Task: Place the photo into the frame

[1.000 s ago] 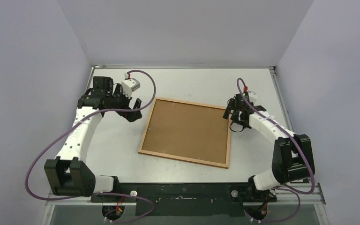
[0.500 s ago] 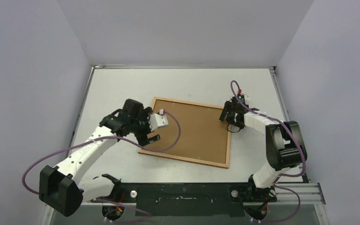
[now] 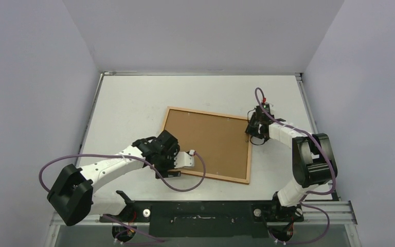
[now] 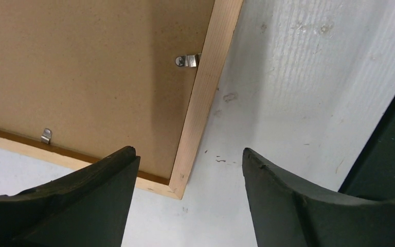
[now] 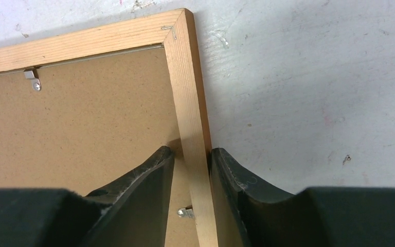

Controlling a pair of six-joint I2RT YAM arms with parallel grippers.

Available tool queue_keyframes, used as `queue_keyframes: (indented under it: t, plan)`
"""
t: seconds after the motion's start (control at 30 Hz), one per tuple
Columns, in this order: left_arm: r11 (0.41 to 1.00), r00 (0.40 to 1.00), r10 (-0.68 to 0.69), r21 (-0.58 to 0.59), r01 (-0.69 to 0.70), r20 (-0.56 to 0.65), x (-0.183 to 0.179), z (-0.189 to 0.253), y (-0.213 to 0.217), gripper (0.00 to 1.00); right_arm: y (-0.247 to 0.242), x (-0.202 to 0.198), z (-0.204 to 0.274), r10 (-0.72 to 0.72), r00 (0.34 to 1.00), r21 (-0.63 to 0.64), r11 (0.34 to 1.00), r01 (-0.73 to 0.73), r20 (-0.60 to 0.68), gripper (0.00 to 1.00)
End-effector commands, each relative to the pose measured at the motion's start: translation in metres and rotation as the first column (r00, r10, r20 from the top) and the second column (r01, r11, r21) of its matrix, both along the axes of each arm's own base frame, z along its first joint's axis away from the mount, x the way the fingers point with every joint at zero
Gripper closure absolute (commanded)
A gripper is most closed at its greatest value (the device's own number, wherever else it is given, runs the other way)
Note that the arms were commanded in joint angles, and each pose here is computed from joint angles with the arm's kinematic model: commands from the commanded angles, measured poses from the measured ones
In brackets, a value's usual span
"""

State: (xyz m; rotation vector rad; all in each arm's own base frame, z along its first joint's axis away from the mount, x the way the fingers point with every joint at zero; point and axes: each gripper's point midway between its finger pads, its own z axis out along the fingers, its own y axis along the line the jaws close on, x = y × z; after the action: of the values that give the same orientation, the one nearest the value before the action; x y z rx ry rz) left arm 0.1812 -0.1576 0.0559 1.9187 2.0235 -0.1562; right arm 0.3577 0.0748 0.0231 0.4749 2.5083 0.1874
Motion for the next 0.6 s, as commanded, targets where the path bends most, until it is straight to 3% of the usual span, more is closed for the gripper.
queue_keyframes:
  t: [0.0, 0.2, 0.3, 0.43, 0.57]
  plan:
    - [1.0, 0.999, -0.024, -0.001, 0.024, 0.046, 0.01, -0.01, -0.011, 0.33, 0.008, 0.013, 0.035, 0.012, 0.997, 0.033, 0.999, -0.015, 0.076, 0.69]
    - [0.999, 0.999, -0.035, -0.002, 0.035, 0.04, 0.007, -0.023, -0.019, 0.43, 0.016, 0.02, 0.07, 0.037, 0.992, 0.057, 0.997, -0.044, 0.123, 0.73]
    - [0.999, 0.997, -0.044, -0.015, 0.045, 0.06, 0.008, -0.024, -0.024, 0.54, 0.021, 0.021, 0.087, 0.049, 0.989, 0.071, 0.996, -0.059, 0.139, 0.74]
    - [0.998, 0.997, -0.036, -0.047, 0.039, 0.07, 0.009, -0.018, -0.035, 0.55, 0.024, 0.021, 0.104, 0.074, 0.986, 0.058, 0.995, -0.083, 0.15, 0.75]
    - [0.998, 0.997, -0.06, -0.031, 0.062, 0.057, 0.004, -0.024, -0.038, 0.62, 0.017, 0.016, 0.098, 0.076, 0.989, 0.02, 0.997, -0.08, 0.125, 0.47]
